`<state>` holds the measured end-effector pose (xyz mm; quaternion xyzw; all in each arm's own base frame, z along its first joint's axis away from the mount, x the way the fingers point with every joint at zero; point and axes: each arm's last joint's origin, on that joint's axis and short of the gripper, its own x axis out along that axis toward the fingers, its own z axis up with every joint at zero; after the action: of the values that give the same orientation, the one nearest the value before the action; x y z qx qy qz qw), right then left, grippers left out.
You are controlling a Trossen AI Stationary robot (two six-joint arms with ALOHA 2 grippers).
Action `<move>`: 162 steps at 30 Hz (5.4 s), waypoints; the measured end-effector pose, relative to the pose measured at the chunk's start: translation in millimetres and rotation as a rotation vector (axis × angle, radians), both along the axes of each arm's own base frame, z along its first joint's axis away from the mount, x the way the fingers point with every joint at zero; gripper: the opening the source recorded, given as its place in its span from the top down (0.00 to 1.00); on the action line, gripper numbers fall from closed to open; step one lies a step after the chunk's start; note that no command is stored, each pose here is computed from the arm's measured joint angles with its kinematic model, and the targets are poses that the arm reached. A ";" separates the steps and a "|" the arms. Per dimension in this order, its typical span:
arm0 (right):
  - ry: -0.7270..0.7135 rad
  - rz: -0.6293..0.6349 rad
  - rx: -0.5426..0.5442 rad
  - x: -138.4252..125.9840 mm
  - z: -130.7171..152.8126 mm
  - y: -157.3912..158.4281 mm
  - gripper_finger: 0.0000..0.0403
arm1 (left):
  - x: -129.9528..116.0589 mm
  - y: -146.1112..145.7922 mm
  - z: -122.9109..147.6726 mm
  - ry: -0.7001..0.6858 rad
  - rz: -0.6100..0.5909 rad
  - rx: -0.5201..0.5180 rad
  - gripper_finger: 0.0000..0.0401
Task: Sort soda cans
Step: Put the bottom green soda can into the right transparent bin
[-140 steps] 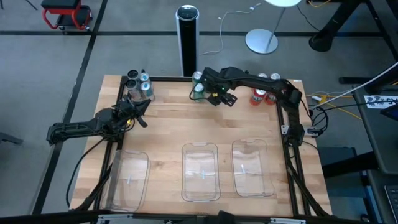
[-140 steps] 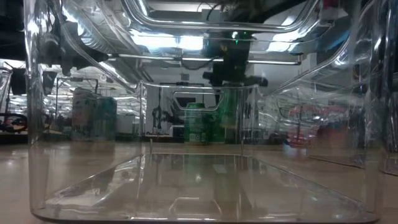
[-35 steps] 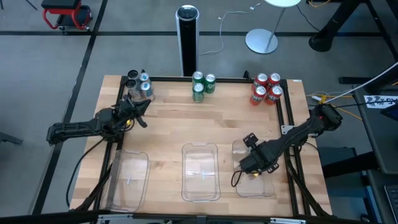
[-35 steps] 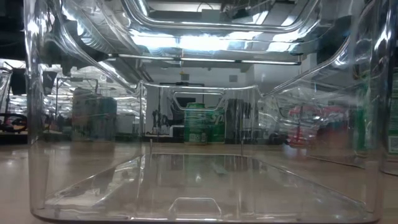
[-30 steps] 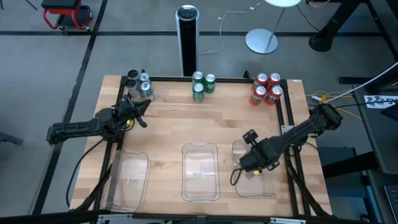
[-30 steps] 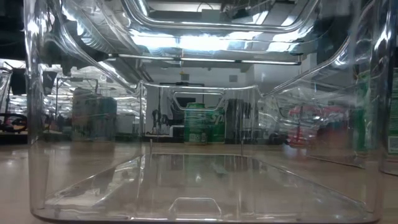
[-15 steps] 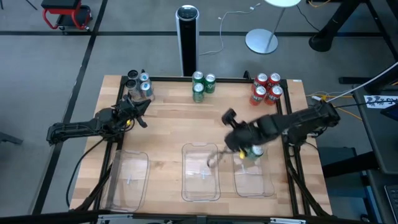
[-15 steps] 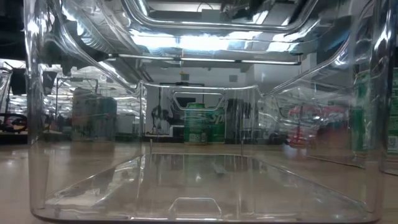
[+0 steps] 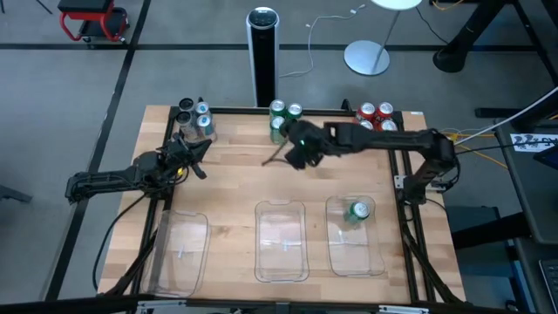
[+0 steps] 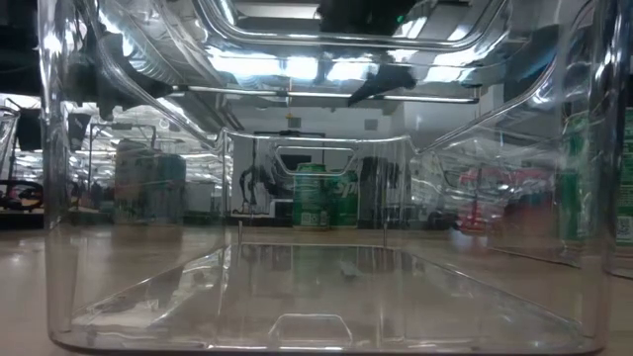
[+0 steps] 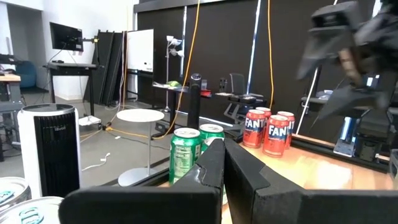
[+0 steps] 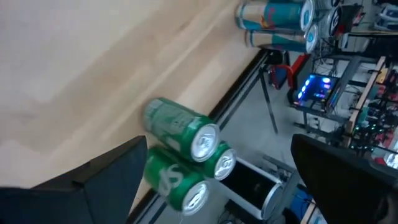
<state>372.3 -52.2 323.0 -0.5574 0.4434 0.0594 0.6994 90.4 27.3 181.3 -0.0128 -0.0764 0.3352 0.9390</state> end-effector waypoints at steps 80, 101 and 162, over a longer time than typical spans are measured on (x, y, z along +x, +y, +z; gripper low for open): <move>0.226 -0.072 0.305 62.7 -113.3 -156.4 0.01 | 0.4 0.1 -2.8 0.022 -0.001 -0.013 1.00; 0.287 -0.038 0.432 67.3 -135.9 -144.1 0.02 | 0.4 0.1 -2.6 0.020 -0.001 -0.012 1.00; 0.345 -0.172 0.260 -60.2 55.7 107.6 0.25 | 0.5 0.1 -3.4 0.028 -0.001 -0.015 1.00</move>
<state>312.0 55.4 378.7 -0.4043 0.5908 0.1509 0.6817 90.8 27.4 177.9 -0.0151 -0.0607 0.3354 0.9400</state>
